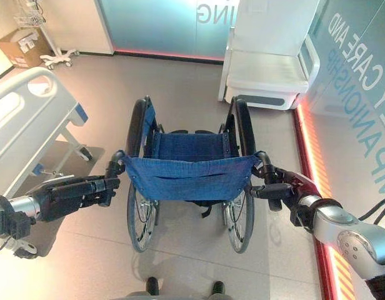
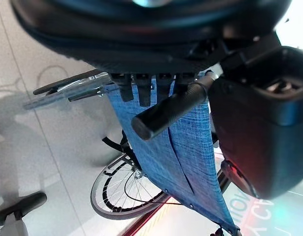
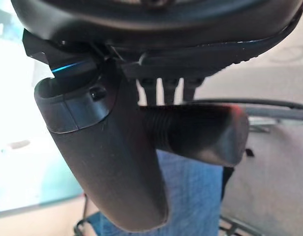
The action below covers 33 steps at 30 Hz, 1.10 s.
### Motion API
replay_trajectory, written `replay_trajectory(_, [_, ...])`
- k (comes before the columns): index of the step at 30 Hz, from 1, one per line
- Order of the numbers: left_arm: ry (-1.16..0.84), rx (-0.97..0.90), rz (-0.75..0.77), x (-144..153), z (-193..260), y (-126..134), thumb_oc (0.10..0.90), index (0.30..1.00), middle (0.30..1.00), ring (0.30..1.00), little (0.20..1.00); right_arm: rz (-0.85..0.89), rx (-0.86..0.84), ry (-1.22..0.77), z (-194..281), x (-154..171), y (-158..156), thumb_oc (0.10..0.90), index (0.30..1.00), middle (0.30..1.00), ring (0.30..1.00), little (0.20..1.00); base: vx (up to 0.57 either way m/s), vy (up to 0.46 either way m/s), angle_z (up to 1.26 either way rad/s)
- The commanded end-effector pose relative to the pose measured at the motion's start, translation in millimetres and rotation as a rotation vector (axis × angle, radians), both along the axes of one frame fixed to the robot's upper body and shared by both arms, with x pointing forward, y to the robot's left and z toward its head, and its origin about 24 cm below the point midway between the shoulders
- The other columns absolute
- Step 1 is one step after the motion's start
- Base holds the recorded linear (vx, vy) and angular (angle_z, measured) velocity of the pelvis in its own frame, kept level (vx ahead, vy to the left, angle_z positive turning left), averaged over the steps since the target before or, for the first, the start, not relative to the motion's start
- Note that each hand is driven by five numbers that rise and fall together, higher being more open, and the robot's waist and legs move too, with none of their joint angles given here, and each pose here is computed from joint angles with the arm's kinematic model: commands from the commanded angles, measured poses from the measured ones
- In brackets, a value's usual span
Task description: Push the wheelchair next to the bed
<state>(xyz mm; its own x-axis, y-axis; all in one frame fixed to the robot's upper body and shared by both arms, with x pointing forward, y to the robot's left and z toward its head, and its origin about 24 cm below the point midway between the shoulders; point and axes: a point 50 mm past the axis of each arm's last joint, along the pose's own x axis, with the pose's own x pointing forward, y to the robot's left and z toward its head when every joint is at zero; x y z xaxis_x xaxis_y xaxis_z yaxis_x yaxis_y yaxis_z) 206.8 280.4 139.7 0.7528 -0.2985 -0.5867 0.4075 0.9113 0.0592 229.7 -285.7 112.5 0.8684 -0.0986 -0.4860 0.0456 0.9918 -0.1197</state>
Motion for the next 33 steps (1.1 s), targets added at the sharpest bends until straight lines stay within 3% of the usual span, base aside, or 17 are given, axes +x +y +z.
replay_trajectory(1, [-0.22, -0.016, -0.026, 23.2, 46.5, -1.0, 0.8, 0.9, 0.9, 0.9, 0.9, 0.028, -0.092, -0.132, 37.6, 21.1, -4.1, 0.4, 0.3, 0.3, 0.3, 0.3, 0.0, 0.0, 0.0])
replay_trajectory(8, [-0.192, -0.047, -0.066, 26.5, 42.4, -9.9, 0.8, 0.9, 0.9, 0.9, 0.9, 0.058, -0.086, -0.131, 37.8, 26.3, 0.5, 0.4, 0.3, 0.3, 0.3, 0.3, 0.0, 0.0, 0.0])
replay_trajectory(32, [-0.139, -0.345, 0.084, 50.0, 19.0, -35.0, 0.8, 0.9, 0.9, 0.9, 0.9, 0.109, -0.086, -0.136, 33.0, 41.7, 14.4, 0.4, 0.3, 0.3, 0.3, 0.3, 0.0, -0.001, 0.0])
replay_trajectory(33, [-0.138, -0.349, 0.082, 50.2, 18.7, -35.8, 0.769, 0.853, 0.853, 0.853, 0.853, 0.109, -0.086, -0.136, 32.8, 41.8, 14.7, 0.4, 0.3, 0.3, 0.3, 0.3, 0.0, 0.0, 0.0])
